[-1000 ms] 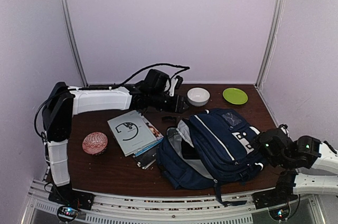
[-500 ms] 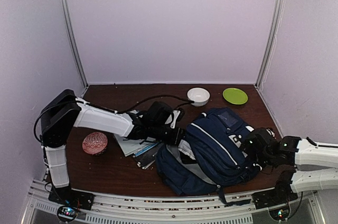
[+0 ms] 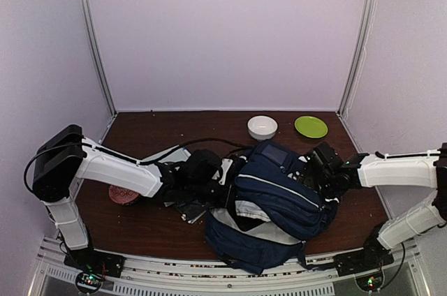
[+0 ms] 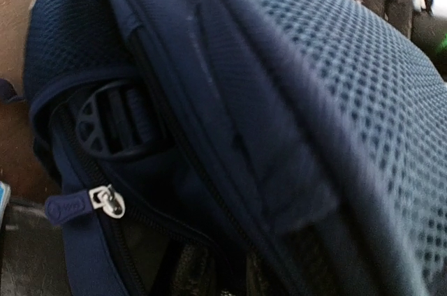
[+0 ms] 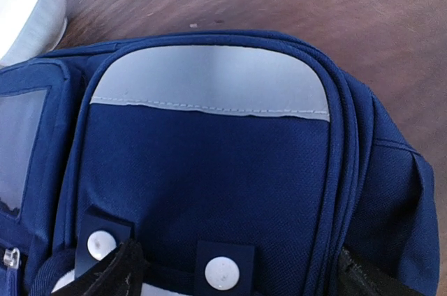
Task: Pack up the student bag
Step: Adjust the student bag at the center of the board.
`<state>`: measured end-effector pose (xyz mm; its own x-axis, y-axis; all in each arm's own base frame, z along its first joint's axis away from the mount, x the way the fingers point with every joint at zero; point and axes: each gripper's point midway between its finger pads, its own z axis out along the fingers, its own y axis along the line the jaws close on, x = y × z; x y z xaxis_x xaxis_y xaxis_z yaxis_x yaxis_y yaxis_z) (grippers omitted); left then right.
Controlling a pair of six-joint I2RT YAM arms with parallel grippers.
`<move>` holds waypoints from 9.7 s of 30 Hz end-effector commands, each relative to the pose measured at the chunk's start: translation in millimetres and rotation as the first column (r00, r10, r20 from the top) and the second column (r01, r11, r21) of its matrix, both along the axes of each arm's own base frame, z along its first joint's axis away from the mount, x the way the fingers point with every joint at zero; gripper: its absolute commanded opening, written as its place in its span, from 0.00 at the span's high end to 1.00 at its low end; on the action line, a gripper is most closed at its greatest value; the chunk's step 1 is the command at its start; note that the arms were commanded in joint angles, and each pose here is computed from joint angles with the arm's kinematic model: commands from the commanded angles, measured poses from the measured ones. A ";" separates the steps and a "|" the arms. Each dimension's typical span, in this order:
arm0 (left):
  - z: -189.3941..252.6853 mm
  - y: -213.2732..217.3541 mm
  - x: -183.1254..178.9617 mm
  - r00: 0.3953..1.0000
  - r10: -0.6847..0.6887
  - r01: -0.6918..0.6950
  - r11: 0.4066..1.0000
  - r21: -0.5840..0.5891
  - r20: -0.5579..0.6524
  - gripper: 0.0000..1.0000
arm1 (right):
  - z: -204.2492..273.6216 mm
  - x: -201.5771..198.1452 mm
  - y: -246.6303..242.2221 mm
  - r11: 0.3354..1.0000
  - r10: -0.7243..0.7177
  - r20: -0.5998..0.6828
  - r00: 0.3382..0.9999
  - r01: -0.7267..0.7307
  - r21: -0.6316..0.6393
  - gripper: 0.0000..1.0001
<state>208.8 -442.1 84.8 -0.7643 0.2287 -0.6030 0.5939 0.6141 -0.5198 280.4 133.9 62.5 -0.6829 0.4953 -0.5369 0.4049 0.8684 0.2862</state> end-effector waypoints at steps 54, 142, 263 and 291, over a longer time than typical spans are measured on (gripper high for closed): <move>146.7 -45.0 -106.7 0.330 -0.719 0.428 0.692 0.582 0.612 0.02 | 83.1 -34.3 0.7 0.956 0.059 0.255 0.965 -0.128 0.265 0.03; 141.3 48.2 57.3 0.709 -0.046 -0.272 0.903 0.333 0.703 1.00 | 74.3 7.8 -6.2 0.924 -0.110 0.345 0.932 -0.032 0.382 0.07; 279.1 79.1 91.4 0.663 0.311 -0.425 0.905 0.000 0.681 1.00 | 79.4 37.6 277.1 0.754 0.266 0.295 0.918 -0.389 0.529 0.06; 267.1 99.4 99.0 0.656 0.318 -0.483 0.874 0.056 0.685 1.00 | 159.3 41.2 294.0 0.584 0.232 0.581 0.780 -0.590 0.558 1.00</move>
<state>296.5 -355.8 269.9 -0.3709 0.3635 -0.8546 0.4729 0.8659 0.1630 332.2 425.2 135.3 -0.7228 0.5961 -0.3497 -0.0102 0.4967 0.8679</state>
